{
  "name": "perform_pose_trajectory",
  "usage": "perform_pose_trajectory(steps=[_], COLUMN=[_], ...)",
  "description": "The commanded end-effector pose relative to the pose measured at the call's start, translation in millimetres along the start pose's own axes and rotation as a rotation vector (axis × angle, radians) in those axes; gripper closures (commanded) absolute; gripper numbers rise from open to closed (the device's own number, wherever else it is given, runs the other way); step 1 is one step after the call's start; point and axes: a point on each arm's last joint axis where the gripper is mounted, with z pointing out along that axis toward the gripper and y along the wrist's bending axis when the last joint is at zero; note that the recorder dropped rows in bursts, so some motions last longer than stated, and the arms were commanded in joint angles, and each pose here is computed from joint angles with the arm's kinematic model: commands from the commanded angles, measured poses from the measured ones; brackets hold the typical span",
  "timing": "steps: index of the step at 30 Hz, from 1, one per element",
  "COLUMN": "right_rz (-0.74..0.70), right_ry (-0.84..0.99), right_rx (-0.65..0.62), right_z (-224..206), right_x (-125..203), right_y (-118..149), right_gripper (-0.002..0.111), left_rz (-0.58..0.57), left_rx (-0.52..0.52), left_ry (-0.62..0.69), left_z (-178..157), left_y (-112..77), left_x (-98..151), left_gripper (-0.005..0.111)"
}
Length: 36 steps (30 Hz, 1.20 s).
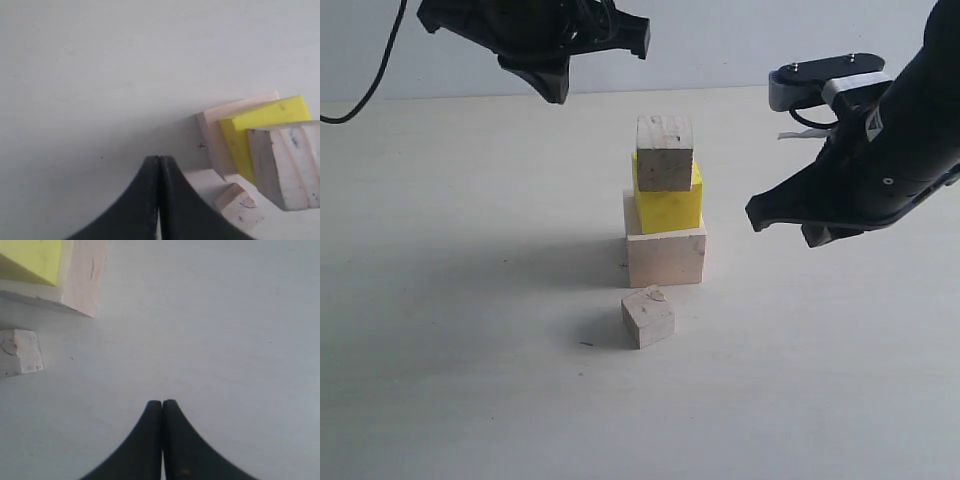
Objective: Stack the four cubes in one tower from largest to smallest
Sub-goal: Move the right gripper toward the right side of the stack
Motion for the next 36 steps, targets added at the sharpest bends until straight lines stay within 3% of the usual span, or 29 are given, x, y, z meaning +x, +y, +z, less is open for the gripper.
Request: perform_pose_trajectory(steps=[1, 9, 14, 22, 32, 36], right_rz=[-0.027, -0.015, 0.040, 0.096, 0.125, 0.146], right_ry=[-0.048, -0.147, -0.206, -0.068, -0.061, -0.045], right_rx=[0.009, -0.010, -0.003, 0.031, -0.109, -0.114], right_z=[1, 0, 0, 32, 61, 72], right_x=[-5, -14, -21, -19, -25, -27], right_y=[-2, -3, -17, -32, -19, -18], right_gripper=[0.108, 0.108, 0.108, 0.108, 0.108, 0.108], left_rz=[0.044, 0.015, 0.007, -0.018, 0.008, 0.001], left_rx=[-0.021, -0.091, -0.096, 0.012, 0.173, 0.189], left_ry=[-0.025, 0.125, 0.240, 0.163, 0.079, 0.066], left_z=[-9, 24, 40, 53, 59, 61], left_y=[6.5, 39.9, 46.6, 42.5, 31.6, 30.1], left_x=[2, 26, 53, 69, 75, 75], left_gripper=[0.107, 0.107, 0.107, 0.107, 0.107, 0.107])
